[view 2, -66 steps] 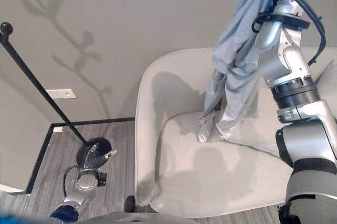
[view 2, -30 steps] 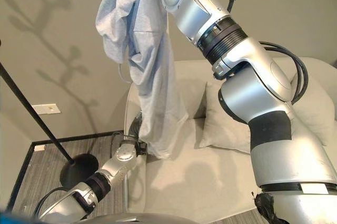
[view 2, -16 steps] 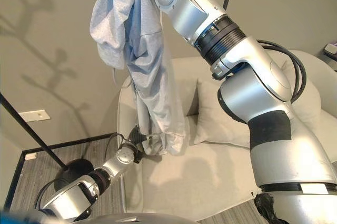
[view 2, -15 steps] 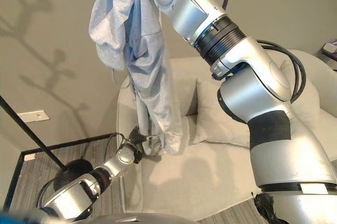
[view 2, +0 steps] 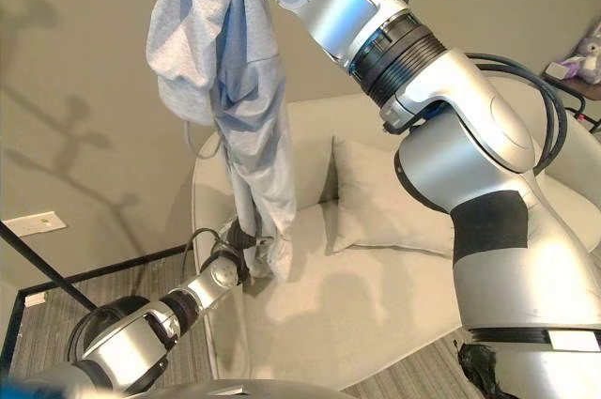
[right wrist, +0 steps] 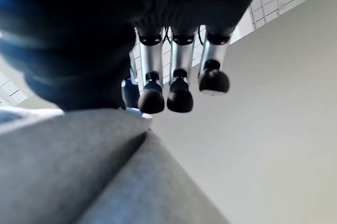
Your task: Hang the clothes on the sofa on the clothes rack.
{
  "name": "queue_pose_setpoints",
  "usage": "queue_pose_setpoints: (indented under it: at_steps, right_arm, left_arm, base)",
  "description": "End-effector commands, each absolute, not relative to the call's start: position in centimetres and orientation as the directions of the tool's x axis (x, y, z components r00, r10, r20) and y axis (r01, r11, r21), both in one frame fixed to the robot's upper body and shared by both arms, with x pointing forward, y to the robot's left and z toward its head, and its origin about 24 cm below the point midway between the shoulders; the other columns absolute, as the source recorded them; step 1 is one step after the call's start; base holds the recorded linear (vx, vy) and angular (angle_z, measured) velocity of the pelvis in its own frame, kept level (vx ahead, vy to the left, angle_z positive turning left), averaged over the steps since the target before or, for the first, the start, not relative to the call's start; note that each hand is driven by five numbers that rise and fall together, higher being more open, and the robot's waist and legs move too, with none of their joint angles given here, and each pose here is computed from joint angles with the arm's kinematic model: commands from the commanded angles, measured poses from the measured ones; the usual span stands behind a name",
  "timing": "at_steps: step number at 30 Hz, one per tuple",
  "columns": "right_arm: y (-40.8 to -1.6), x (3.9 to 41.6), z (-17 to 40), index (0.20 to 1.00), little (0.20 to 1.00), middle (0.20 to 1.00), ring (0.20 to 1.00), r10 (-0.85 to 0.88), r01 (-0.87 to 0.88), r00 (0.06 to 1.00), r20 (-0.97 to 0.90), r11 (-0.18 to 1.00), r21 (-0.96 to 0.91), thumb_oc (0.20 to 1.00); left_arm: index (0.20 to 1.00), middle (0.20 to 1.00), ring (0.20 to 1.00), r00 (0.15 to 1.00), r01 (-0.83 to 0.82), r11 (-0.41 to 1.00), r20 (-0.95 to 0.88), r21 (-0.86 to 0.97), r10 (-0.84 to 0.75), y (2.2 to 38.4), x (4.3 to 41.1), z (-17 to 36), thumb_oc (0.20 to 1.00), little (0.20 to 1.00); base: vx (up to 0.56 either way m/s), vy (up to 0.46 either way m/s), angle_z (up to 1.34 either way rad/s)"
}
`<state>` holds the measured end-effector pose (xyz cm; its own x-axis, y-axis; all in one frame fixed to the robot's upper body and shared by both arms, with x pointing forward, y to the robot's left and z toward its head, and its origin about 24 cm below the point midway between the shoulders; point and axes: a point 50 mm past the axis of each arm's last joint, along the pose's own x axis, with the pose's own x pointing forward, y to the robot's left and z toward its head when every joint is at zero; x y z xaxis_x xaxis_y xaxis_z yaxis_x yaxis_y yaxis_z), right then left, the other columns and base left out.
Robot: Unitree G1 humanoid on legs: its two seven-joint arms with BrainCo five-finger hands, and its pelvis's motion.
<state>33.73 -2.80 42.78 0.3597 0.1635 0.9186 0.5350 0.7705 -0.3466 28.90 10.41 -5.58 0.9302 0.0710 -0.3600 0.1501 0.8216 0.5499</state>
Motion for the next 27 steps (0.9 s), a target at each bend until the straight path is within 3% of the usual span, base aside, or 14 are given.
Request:
queue_pose_setpoints:
  at_steps: [1,2,3,4,11,21,27]
  right_arm:
    - [-3.5,30.7,49.9,0.2,0.2,0.2,0.2,0.074,0.634,0.227,0.971,0.745,-0.206,0.2]
    - [-3.6,30.9,49.9,0.2,0.2,0.2,0.2,0.075,0.641,0.233,0.97,0.738,-0.211,0.2]
    - [-3.9,31.1,49.9,0.2,0.2,0.2,0.2,0.073,0.654,0.242,0.968,0.724,-0.218,0.2]
    - [-4.2,31.2,50.1,0.2,0.2,0.2,0.2,0.069,0.667,0.245,0.967,0.712,-0.22,0.2]
    - [-6.0,31.7,50.7,0.2,0.2,0.2,0.2,0.034,0.733,0.263,0.964,0.642,-0.223,0.2]
    - [-10.1,32.2,51.5,0.2,0.2,0.2,0.2,-0.011,0.874,0.248,0.969,0.435,-0.218,0.2]
    - [-9.4,31.0,49.9,0.2,0.2,0.2,0.2,0.106,0.839,0.168,0.98,0.506,-0.199,0.2]
  left_arm:
    - [1.0,1.0,1.0,0.937,0.121,0.871,-0.345,0.477,0.059,10.2,30.4,-4.4,1.0,1.0]
    - [0.79,0.79,0.79,0.938,0.134,0.869,-0.345,0.475,0.044,9.9,30.4,-4.4,0.79,0.79]
    - [0.36,0.36,0.36,0.937,0.149,0.867,-0.348,0.475,0.029,9.7,30.3,-4.5,0.36,0.36]
    - [0.2,0.2,0.2,0.936,0.151,0.867,-0.351,0.476,0.029,9.8,30.2,-4.5,0.2,0.2]
    - [0.2,0.2,0.2,0.917,0.065,0.873,-0.373,0.483,0.139,12.2,30.1,-5.0,0.2,0.2]
    - [0.2,0.2,0.2,0.916,-0.192,0.911,-0.266,0.364,0.299,14.8,31.8,-2.6,0.2,0.2]
    - [0.2,0.2,0.2,0.944,-0.314,0.91,-0.014,0.272,0.33,14.5,34.1,2.8,0.2,0.2]
  base:
    - [0.02,-0.029,-0.2]
    - [0.02,-0.026,-0.16]
    - [0.01,-0.02,-0.09]
    - [0.0,0.0,0.0]
    - [0.0,0.0,0.0]
    - [-0.01,-0.001,0.08]
    - [-0.02,-0.002,0.0]
